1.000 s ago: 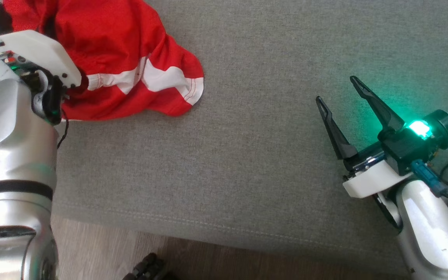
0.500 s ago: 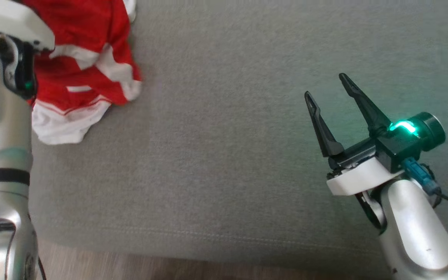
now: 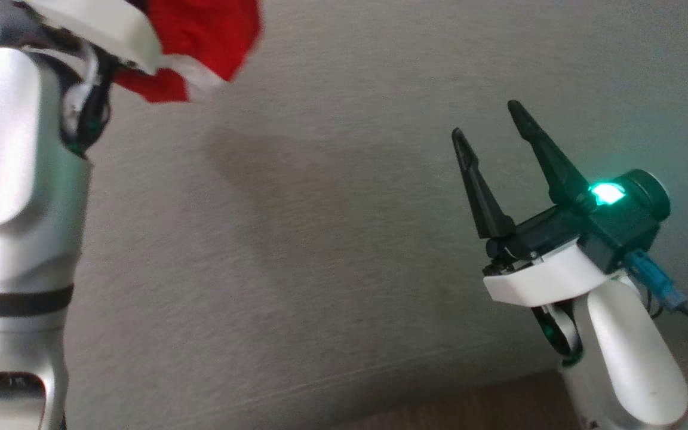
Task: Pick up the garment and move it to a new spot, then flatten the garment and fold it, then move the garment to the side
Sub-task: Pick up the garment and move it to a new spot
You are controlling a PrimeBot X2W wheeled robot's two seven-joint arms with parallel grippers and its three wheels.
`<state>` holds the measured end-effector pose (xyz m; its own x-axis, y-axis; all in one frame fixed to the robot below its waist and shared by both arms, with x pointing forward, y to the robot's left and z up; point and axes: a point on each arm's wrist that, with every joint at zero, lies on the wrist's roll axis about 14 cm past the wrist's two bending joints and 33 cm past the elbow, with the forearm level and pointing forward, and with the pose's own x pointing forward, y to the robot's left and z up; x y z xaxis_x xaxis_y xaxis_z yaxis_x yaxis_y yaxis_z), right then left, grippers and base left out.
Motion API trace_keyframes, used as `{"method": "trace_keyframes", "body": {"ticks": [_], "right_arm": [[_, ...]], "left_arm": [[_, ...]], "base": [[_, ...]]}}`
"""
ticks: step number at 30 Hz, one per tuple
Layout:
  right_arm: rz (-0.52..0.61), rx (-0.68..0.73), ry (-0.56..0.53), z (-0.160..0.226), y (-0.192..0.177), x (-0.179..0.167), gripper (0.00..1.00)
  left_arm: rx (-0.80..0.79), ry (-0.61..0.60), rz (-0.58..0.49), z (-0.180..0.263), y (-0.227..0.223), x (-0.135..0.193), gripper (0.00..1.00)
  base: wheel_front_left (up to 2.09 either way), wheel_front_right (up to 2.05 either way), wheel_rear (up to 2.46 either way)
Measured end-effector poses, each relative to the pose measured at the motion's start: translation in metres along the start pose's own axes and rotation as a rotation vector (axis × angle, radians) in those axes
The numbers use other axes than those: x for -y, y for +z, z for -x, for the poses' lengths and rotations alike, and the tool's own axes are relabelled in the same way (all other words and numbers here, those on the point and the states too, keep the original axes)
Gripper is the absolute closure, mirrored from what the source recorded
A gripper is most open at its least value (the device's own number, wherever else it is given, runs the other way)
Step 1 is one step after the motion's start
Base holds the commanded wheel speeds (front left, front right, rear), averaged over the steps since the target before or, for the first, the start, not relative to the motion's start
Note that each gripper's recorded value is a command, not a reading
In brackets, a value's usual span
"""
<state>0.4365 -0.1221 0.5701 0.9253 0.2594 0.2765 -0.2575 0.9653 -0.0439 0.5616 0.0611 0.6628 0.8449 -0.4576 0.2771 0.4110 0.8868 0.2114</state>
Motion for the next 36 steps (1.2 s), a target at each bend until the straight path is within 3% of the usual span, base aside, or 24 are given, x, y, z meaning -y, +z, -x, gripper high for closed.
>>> {"method": "trace_keyframes", "body": {"ticks": [8,13,19,24,25,26,31,36], "right_arm": [[0.036,0.022,-0.21,0.045,0.028,0.065,0.0],[0.063,-0.011,-0.291,0.063,0.025,0.089,0.0],[0.076,-0.069,-0.329,0.07,0.009,0.1,0.0],[0.063,-0.071,-0.308,0.065,0.005,0.094,0.0],[0.057,-0.07,-0.301,0.063,0.005,0.091,0.0],[0.055,-0.069,-0.292,0.061,0.004,0.089,0.0],[0.045,-0.058,-0.237,0.051,0.003,0.073,0.0],[0.017,-0.09,-0.175,0.051,-0.011,0.048,0.0]], "left_arm": [[0.064,-0.337,0.087,-0.037,-0.002,0.142,1.0],[0.065,-0.544,0.071,-0.027,-0.042,0.221,1.0],[-0.154,-0.629,0.078,0.025,-0.151,0.264,1.0],[-0.254,-0.637,0.077,0.054,-0.18,0.272,1.0],[-0.249,-0.641,0.075,0.055,-0.177,0.274,0.6],[-0.235,-0.638,0.075,0.055,-0.171,0.274,0.0],[-0.141,-0.526,0.108,0.049,-0.13,0.256,0.0],[-0.154,-0.31,0.216,0.074,-0.112,0.216,0.0]], "base": [[0.0,0.0,0.0],[0.0,0.0,0.0],[0.0,0.0,0.0],[0.0,0.0,0.0],[0.0,0.0,0.0],[0.0,0.0,0.0],[0.0,0.0,0.0],[0.0,0.0,0.0]]}}
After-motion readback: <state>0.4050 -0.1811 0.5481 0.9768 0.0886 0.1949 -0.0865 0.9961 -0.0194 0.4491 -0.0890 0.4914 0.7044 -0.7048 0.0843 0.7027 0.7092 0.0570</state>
